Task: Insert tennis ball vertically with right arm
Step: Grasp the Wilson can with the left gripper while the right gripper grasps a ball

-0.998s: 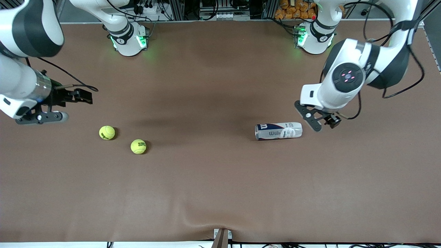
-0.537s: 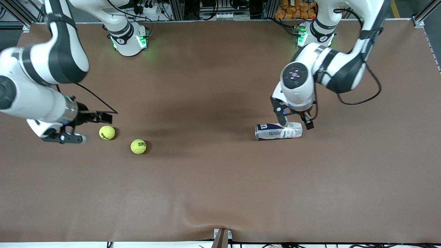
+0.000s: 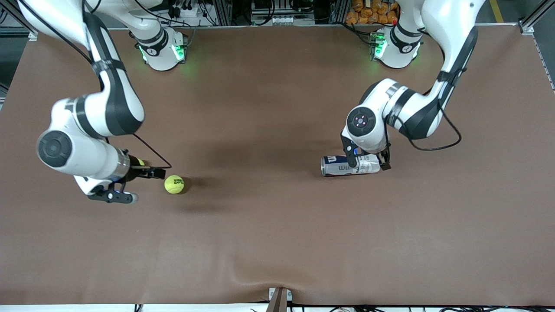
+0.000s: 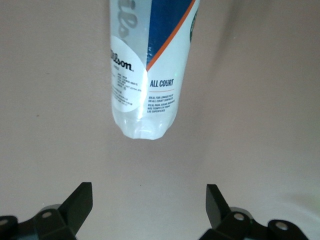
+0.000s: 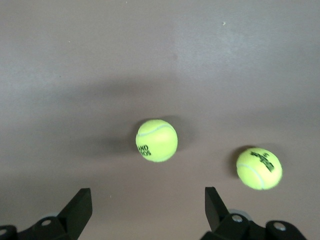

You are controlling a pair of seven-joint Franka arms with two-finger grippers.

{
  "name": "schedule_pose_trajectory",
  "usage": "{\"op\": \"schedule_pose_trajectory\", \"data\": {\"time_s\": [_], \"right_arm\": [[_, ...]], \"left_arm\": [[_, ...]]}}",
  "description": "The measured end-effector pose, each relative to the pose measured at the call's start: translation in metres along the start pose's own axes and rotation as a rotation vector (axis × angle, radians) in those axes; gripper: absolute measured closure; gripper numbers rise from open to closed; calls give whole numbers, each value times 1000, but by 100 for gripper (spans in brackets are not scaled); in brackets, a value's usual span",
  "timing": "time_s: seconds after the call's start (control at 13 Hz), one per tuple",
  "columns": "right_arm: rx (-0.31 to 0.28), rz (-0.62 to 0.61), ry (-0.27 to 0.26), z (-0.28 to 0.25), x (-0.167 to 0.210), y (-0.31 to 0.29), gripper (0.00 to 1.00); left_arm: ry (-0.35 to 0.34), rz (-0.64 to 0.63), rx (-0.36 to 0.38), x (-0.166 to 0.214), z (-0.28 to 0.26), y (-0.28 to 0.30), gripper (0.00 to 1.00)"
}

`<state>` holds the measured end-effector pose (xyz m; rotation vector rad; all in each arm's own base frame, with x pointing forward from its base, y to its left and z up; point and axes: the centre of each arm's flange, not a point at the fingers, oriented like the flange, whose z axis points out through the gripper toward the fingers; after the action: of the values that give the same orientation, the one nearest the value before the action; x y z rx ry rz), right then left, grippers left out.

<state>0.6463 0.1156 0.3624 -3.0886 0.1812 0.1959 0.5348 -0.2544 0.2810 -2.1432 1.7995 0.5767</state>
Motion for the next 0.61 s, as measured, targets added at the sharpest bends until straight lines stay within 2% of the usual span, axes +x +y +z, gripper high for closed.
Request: {"op": "schedule_pose_trajectory", "data": {"time_s": [0.31, 0.61], "right_arm": [[2, 1, 20, 42, 16, -4, 0], [-11, -9, -8, 84, 19, -16, 0]], "left_arm": [[-36, 32, 9, 9, 17, -1, 0], [-37, 45, 15, 23, 24, -8, 0]]}}
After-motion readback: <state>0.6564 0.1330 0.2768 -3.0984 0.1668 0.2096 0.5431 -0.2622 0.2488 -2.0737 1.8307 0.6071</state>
